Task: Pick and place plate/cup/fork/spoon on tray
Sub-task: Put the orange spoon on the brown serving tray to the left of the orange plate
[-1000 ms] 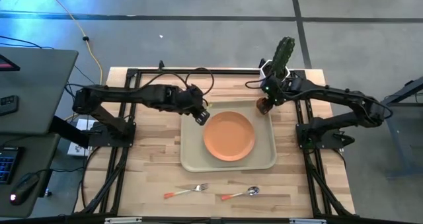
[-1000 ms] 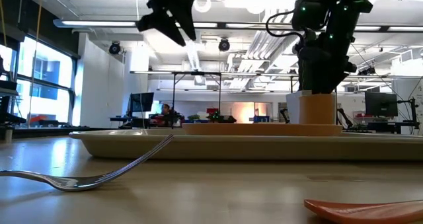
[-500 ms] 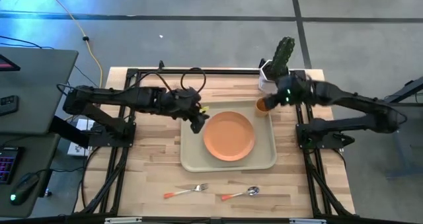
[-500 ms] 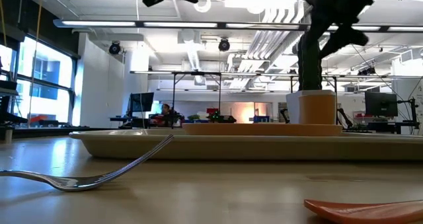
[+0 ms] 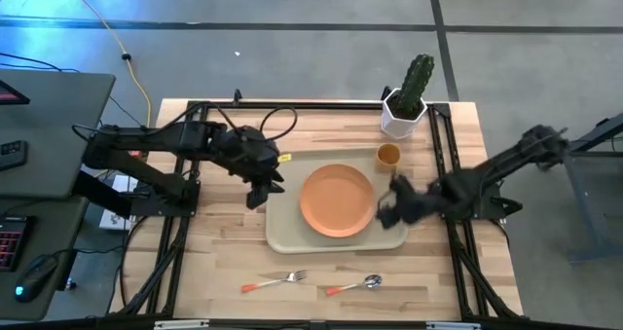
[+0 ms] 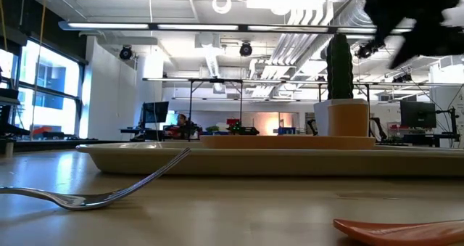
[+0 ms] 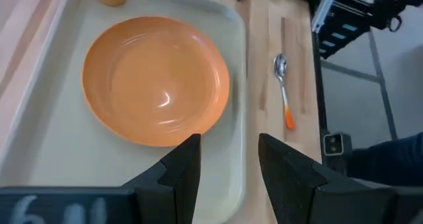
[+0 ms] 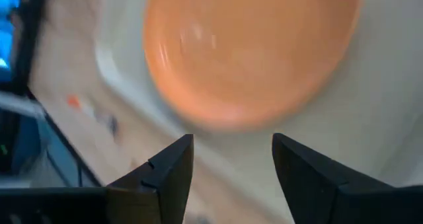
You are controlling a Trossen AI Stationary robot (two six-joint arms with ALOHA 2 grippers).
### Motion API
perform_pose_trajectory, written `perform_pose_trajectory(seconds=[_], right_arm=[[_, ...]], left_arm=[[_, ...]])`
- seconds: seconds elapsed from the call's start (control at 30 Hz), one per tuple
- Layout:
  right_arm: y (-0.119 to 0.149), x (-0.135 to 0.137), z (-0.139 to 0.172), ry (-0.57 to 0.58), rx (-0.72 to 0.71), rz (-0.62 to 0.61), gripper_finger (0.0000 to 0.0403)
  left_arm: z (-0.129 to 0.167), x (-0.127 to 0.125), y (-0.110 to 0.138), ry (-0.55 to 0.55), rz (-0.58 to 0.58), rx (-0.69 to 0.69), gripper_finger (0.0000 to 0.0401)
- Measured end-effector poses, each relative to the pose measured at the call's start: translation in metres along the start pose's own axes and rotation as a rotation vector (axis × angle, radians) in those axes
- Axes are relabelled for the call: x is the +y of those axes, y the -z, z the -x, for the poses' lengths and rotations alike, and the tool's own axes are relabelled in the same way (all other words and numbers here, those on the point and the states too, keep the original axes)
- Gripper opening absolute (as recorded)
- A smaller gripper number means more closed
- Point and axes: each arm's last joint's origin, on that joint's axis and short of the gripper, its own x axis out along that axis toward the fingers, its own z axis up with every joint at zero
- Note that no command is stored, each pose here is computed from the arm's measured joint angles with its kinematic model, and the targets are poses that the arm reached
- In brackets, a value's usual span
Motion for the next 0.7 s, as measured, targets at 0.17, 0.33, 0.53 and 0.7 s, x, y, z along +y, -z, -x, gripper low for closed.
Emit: perform_pose_trajectory(seconds=[0.17, 0.33, 0.53, 0.7], right_arm=[[0.057, 0.013, -0.026, -0.012, 0.127, -0.083, 0.0188], [0.101, 0.014, -0.049, -0.001, 0.197, -0.153, 0.0188], [0.122, 0.012, -0.067, 0.011, 0.213, -0.227, 0.0188], [0.128, 0.007, -0.084, 0.080, 0.229, -0.231, 0.0188]], left_arm=[[-0.004, -0.009, 0.005, 0.030, -0.082, 0.012, 0.0140], [-0.032, -0.012, 0.013, 0.176, -0.120, -0.043, 0.0140], [-0.054, -0.009, 0.023, 0.281, -0.066, -0.091, 0.0140], [-0.068, -0.003, 0.040, 0.264, -0.019, -0.028, 0.0140]])
